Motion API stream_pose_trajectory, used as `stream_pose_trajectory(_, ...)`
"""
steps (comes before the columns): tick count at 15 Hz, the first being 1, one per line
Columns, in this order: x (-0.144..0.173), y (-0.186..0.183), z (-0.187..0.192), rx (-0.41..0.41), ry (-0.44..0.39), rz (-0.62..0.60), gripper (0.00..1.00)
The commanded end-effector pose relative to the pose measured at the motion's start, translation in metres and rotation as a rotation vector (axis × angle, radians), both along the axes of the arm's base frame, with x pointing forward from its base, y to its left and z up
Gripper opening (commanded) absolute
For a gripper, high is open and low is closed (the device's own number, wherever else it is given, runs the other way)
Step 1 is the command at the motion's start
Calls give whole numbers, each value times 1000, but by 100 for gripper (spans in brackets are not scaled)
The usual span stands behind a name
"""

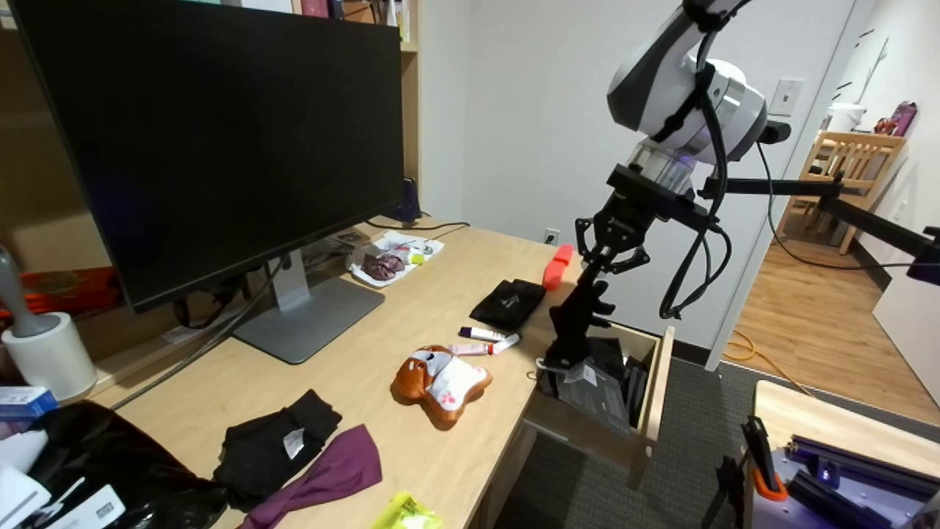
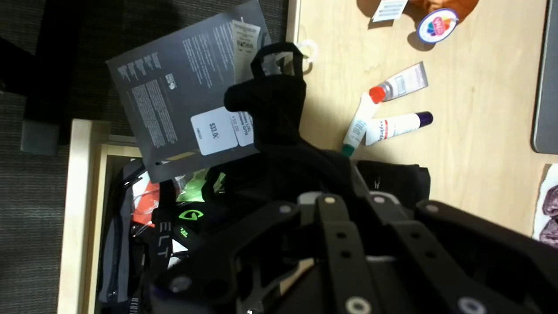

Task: Place the set of socks in the left side of the desk

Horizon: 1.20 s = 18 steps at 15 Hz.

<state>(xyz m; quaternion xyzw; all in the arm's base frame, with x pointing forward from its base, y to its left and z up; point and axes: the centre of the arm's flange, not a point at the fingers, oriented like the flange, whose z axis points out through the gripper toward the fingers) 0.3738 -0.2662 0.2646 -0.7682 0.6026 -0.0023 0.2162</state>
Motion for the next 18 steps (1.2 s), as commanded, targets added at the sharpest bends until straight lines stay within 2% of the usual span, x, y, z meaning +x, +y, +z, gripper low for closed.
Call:
stream_pose_trajectory(1, -1, -2, -1, 1, 2, -4, 8)
stream_pose_trajectory(5, -2, 17, 19, -20, -62, 64, 8)
stream_pose_trajectory(9, -8, 56, 66, -20, -194, 188, 8)
stream_pose_trajectory(14, -19, 105, 133, 38, -371, 267, 8)
stream_pose_trajectory(18, -28, 150, 170, 72, -483, 330, 8)
